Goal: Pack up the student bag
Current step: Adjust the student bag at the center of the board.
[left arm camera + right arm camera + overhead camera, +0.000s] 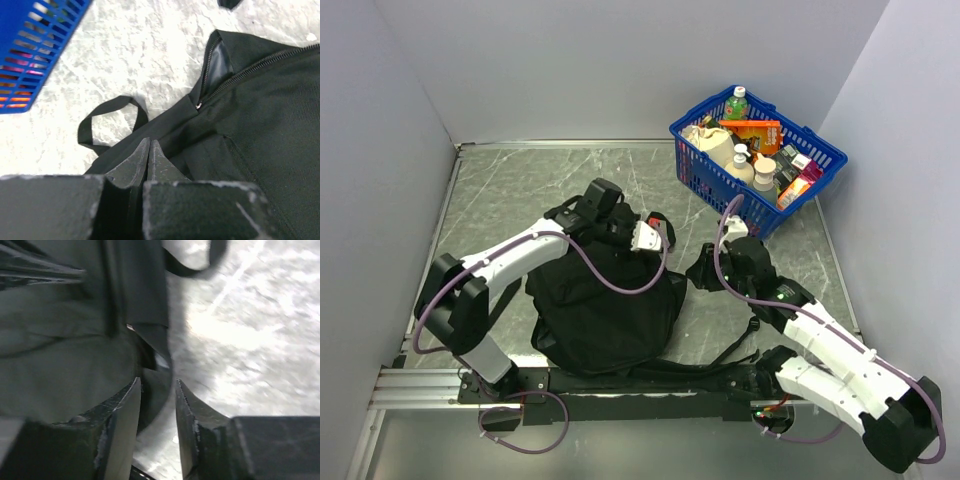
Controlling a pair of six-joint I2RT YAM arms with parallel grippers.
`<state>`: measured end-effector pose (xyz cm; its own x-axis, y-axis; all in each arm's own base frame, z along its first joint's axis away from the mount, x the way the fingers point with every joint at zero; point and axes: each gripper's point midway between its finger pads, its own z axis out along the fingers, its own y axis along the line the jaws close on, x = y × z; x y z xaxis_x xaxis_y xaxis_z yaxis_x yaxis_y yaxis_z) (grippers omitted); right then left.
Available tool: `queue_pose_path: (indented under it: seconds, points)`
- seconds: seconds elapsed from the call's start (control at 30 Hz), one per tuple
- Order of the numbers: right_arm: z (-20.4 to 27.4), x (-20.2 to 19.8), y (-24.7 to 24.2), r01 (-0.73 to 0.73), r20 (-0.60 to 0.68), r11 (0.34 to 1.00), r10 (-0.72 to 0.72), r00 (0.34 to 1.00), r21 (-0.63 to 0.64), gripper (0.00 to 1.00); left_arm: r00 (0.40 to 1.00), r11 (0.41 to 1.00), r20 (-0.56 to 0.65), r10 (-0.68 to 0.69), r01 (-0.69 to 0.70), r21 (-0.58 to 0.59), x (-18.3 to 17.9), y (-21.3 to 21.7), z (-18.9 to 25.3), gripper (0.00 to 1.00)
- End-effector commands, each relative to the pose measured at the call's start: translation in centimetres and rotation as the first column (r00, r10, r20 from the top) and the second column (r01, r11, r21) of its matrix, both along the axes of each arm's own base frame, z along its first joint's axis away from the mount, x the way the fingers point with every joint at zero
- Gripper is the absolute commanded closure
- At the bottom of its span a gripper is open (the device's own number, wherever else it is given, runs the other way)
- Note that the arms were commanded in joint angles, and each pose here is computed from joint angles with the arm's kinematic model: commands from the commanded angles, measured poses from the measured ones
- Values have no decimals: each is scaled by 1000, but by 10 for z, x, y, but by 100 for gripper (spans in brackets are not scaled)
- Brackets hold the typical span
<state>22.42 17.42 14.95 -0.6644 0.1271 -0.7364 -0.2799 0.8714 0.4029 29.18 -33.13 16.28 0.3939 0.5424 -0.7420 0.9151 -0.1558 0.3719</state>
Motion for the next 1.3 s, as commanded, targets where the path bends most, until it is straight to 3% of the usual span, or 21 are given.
queue_pose_path:
  seconds: [0.0,0.17,0.27,0.4,0.5,0.53,0.63,0.77,0.8,0.9,1.03,1.13,1.27]
  points:
    - [38,3,33,-84,67,976,72,995,200,61,1000,997,9,0,1,-75,-5,-3,24,99]
    - [6,3,59,-94,-64,953,118,991,289,59,1000,999,6,-14,14,-52,-12,2,9,99]
    - [-13,2,66,-80,-113,953,117,987,293,55,1000,999,-12,-15,14,-33,-16,6,-3,79]
    - [-34,3,64,-45,-172,964,92,981,261,54,995,999,-79,-54,54,2,-36,12,-10,28]
    - [-41,5,65,-26,-203,965,81,976,261,54,993,996,-82,-81,84,34,-47,14,-13,13]
    - [-43,5,66,-17,-212,965,75,974,264,54,992,994,-88,-87,92,51,-52,15,-20,12]
    - [-45,11,71,6,-210,954,60,976,301,54,997,995,-54,-63,67,77,-47,16,-31,18]
    - [-42,13,76,25,-200,927,54,978,373,55,1000,995,-12,-9,10,97,-36,20,-39,39]
    - [-44,12,75,40,-211,925,43,977,377,55,1000,995,-8,1,0,98,-35,20,-39,50]
    - [-43,12,72,59,-209,925,22,978,375,55,1000,993,18,24,-26,113,-30,24,-41,70]
    - [-37,13,67,55,-177,926,12,984,373,55,998,990,49,47,-53,131,-26,28,-45,79]
    - [-36,15,56,64,-150,951,-19,989,301,54,995,991,79,63,-72,115,-22,27,-38,97]
    - [-38,21,38,48,-84,987,-35,996,154,54,990,994,109,86,-93,61,-16,22,-15,99]
